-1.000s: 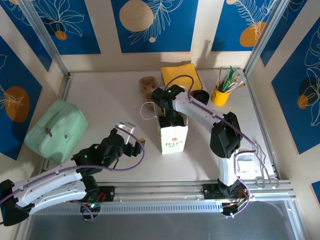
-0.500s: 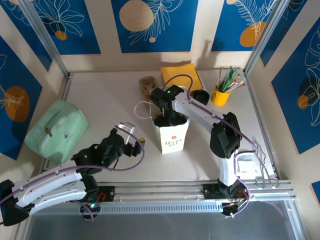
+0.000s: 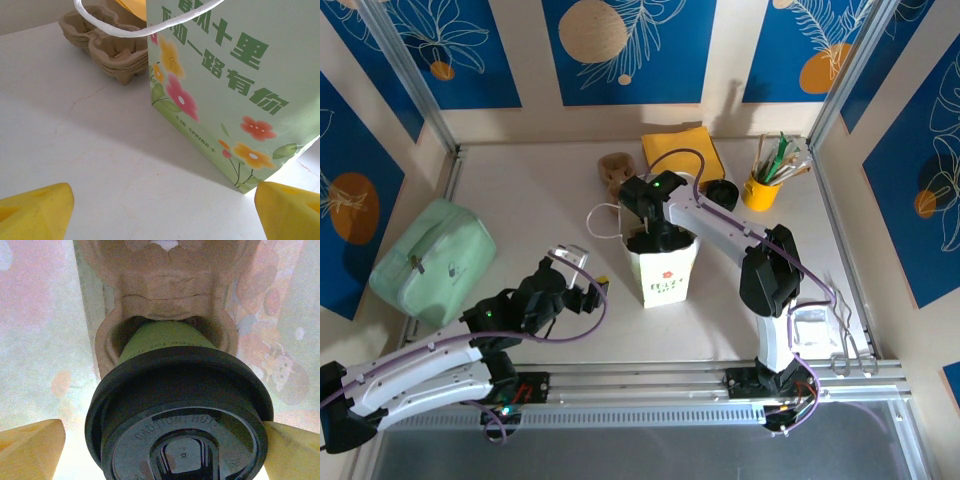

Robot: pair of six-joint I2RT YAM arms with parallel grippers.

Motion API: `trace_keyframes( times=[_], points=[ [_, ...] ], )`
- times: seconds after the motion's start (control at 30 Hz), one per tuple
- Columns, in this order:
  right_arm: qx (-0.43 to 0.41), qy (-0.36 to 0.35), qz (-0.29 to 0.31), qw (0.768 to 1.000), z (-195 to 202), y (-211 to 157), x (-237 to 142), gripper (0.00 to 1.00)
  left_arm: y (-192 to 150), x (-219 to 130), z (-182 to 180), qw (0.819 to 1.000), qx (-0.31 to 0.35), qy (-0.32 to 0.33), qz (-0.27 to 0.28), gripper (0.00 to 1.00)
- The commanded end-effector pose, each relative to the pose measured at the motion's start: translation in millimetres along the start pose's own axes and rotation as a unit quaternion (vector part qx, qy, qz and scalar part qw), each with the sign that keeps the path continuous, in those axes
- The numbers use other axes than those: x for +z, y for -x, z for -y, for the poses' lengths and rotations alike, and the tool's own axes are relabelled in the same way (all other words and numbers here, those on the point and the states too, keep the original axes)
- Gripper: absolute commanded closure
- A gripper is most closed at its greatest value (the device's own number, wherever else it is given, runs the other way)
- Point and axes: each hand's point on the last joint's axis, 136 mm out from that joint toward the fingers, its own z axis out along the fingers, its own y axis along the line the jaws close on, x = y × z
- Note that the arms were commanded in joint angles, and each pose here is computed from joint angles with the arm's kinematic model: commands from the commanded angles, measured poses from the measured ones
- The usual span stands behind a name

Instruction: Pack the takeout coffee

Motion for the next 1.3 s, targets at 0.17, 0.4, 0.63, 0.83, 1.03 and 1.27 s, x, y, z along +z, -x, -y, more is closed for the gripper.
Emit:
trace_keyframes(
  times=[0.17,0.4,0.63,0.83,1.03,1.27],
  points=[
    [0.002,0.008,0.031,0.999,2.3,-3.0,-24.8,0.01,-2.3,-2.7,-3.5,1.000,-0.002,0.006,0.003,0.06],
    [0.000,0.014,0.039,0.999,1.9,-5.5,-34.6,0.00,-1.6,-2.6,-2.9,1.000,-0.003,0.005,0.004,0.07],
    [0.001,0.015,0.050,0.999,3.6,-6.4,-44.2,0.01,-1.2,-2.4,-2.4,1.000,-0.003,0.004,0.004,0.07],
    [0.003,0.014,0.059,0.998,5.8,-5.2,-51.9,0.03,-0.7,-2.0,-1.9,1.000,-0.004,0.004,0.004,0.07],
    [0.007,0.015,0.063,0.998,6.7,-5.2,-56.0,0.04,-0.8,-1.2,-1.4,1.000,-0.004,0.003,0.004,0.07],
    [0.007,0.021,0.070,0.997,6.5,-4.9,-63.1,0.05,-0.4,-0.5,-1.1,1.000,-0.004,0.004,0.004,0.07]
  ],
)
